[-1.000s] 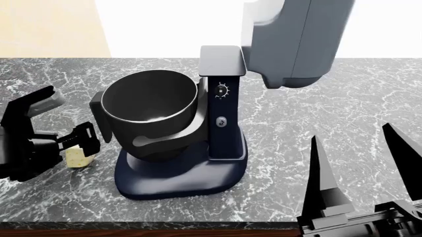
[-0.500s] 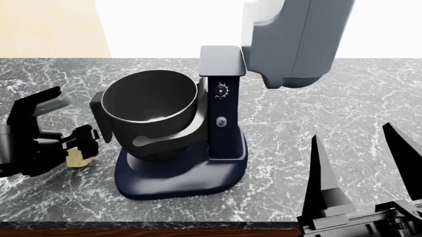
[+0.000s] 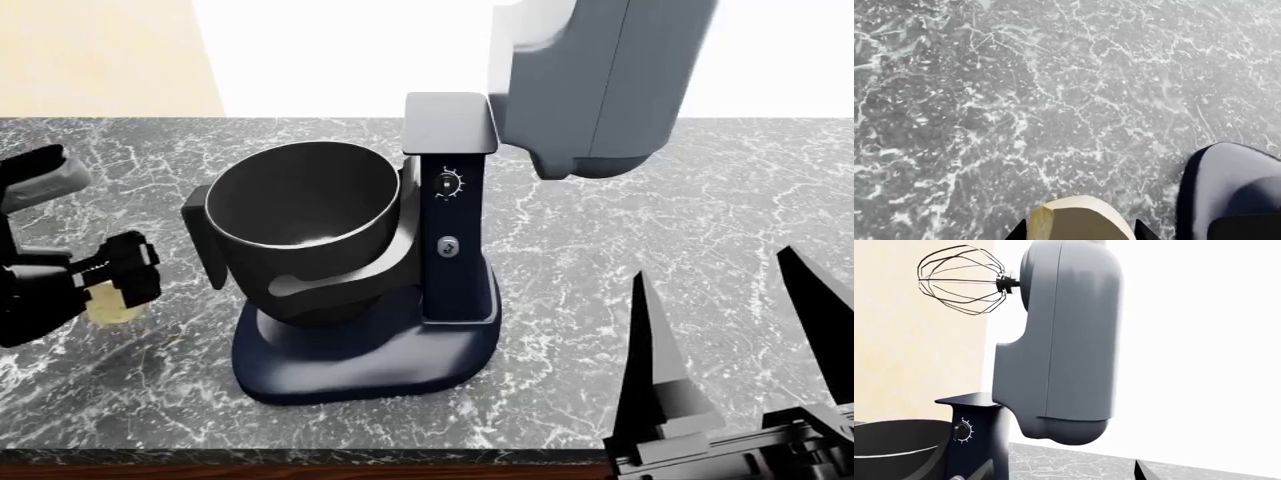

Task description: Place the cheese in the stand mixer bowl.

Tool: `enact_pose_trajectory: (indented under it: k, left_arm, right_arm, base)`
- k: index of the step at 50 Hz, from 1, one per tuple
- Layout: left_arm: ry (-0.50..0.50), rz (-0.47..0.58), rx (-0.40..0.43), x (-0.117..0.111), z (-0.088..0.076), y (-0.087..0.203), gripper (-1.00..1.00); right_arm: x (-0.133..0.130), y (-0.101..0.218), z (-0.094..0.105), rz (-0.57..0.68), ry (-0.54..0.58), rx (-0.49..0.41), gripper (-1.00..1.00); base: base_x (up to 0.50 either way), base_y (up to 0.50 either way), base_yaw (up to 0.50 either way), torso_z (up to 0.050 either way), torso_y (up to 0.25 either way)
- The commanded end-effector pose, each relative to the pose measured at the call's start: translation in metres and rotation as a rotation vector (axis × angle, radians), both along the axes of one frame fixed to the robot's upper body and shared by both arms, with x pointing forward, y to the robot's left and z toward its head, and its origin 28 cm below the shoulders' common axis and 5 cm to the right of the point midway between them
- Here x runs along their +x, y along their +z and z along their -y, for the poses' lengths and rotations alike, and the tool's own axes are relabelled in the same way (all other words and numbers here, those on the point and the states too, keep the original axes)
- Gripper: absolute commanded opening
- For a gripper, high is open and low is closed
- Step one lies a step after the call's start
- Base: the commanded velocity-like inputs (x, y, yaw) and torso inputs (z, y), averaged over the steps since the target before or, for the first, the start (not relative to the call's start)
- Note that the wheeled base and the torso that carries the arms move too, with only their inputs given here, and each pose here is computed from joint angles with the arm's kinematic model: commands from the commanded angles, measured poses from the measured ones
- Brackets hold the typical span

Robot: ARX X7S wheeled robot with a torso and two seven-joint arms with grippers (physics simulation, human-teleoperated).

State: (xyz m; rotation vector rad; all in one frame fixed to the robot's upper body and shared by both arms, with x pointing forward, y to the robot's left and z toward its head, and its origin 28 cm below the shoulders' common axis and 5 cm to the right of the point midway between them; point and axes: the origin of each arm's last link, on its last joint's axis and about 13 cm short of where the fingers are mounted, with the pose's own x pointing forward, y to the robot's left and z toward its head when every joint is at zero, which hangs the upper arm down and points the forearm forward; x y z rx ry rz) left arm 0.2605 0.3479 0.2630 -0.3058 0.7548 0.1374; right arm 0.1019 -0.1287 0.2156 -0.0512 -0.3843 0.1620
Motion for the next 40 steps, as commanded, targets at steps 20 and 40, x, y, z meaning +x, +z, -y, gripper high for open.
enact_pose_trajectory:
  k: [20, 40]
  left_arm:
    - [-0.098, 0.404, 0.102, -0.085, 0.029, 0.128, -1.00]
    - [-0.246, 0.501, 0.102, -0.069, 0.071, 0.173, -1.00]
  right_arm:
    - [0.001, 0.000, 0.000, -0.005, 0.000, -0.001, 1.00]
    - [0.002, -0.002, -0.003, -0.010, 0.012, -0.007, 1.00]
  base:
    - [0.00, 0.00, 0.00, 0.000, 0.000]
    - [0.00, 0.00, 0.00, 0.000, 0.000]
